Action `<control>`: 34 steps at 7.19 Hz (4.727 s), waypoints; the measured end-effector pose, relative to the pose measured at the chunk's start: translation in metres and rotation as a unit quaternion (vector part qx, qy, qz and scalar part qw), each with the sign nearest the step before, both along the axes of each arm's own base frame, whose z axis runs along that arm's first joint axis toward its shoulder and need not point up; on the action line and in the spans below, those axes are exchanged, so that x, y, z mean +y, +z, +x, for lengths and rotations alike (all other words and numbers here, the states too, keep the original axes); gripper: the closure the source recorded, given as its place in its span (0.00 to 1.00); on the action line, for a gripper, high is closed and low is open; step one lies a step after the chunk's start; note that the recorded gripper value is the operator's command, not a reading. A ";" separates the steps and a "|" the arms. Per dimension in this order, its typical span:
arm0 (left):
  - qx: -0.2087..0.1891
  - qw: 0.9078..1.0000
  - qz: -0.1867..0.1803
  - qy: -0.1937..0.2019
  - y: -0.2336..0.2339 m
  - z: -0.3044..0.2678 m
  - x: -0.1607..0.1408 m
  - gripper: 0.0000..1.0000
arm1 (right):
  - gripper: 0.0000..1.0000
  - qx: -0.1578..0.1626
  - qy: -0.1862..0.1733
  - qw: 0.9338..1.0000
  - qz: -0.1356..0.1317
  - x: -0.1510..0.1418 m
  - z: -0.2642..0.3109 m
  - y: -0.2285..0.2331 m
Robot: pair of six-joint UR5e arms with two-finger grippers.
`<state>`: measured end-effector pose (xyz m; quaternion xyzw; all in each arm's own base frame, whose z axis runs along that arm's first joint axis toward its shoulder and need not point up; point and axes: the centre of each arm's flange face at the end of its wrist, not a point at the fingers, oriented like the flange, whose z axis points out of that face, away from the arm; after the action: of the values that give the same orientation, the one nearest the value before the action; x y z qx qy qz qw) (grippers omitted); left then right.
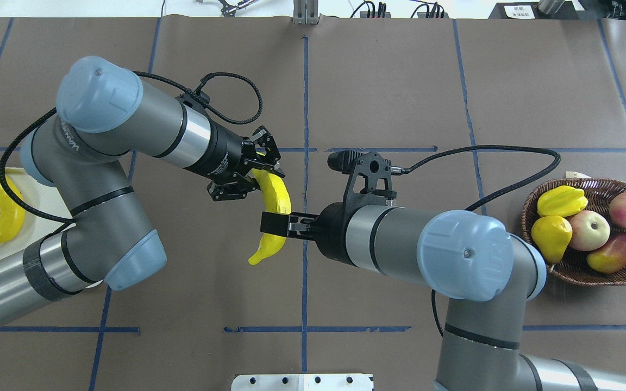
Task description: Transfer all bananas from basket to plate
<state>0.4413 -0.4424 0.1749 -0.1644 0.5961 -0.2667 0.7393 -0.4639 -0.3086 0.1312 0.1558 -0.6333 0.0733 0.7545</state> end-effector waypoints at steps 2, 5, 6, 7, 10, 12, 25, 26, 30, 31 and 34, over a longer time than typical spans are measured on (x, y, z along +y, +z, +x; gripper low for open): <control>-0.034 0.999 0.005 -0.013 0.048 -0.026 -0.014 1.00 | 0.01 0.032 -0.035 0.998 -0.028 -0.026 0.041 0.023; -0.125 0.992 0.015 -0.020 0.146 -0.087 -0.031 1.00 | 0.01 0.114 -0.080 0.988 -0.068 -0.086 0.117 0.077; -0.163 0.986 0.013 -0.017 0.180 -0.116 -0.029 1.00 | 0.01 0.153 -0.087 0.982 -0.062 -0.098 0.138 0.112; -0.193 0.981 0.027 -0.007 0.214 -0.145 -0.022 1.00 | 0.01 0.197 -0.098 0.974 -0.048 -0.106 0.157 0.150; -0.258 0.964 0.058 0.025 0.304 -0.204 -0.012 1.00 | 0.01 0.317 -0.149 0.937 0.007 -0.130 0.229 0.233; -0.283 0.958 0.042 0.022 0.340 -0.212 -0.017 1.00 | 0.01 0.340 -0.199 0.917 0.056 -0.137 0.324 0.295; -0.310 0.909 0.255 0.113 0.432 -0.366 -0.060 0.00 | 0.01 0.343 -0.233 0.906 0.086 -0.111 0.491 0.448; -0.313 0.889 0.299 0.149 0.442 -0.393 -0.056 0.00 | 0.01 0.344 -0.228 0.908 0.079 -0.101 0.513 0.468; -0.288 0.857 0.348 0.249 0.463 -0.496 -0.029 0.00 | 0.02 0.323 -0.176 0.929 0.027 -0.067 0.571 0.504; -0.281 0.863 0.334 0.255 0.453 -0.507 -0.016 0.00 | 0.01 0.315 -0.165 0.935 0.009 -0.066 0.572 0.505; -0.283 0.863 0.332 0.254 0.456 -0.513 0.004 0.00 | 0.01 0.307 -0.145 0.940 -0.028 -0.066 0.572 0.506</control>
<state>-0.0722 -0.4387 0.6312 0.0271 0.3525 0.1087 0.9291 0.1081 -0.3749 0.6370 0.0559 -0.3839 -0.0700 0.9190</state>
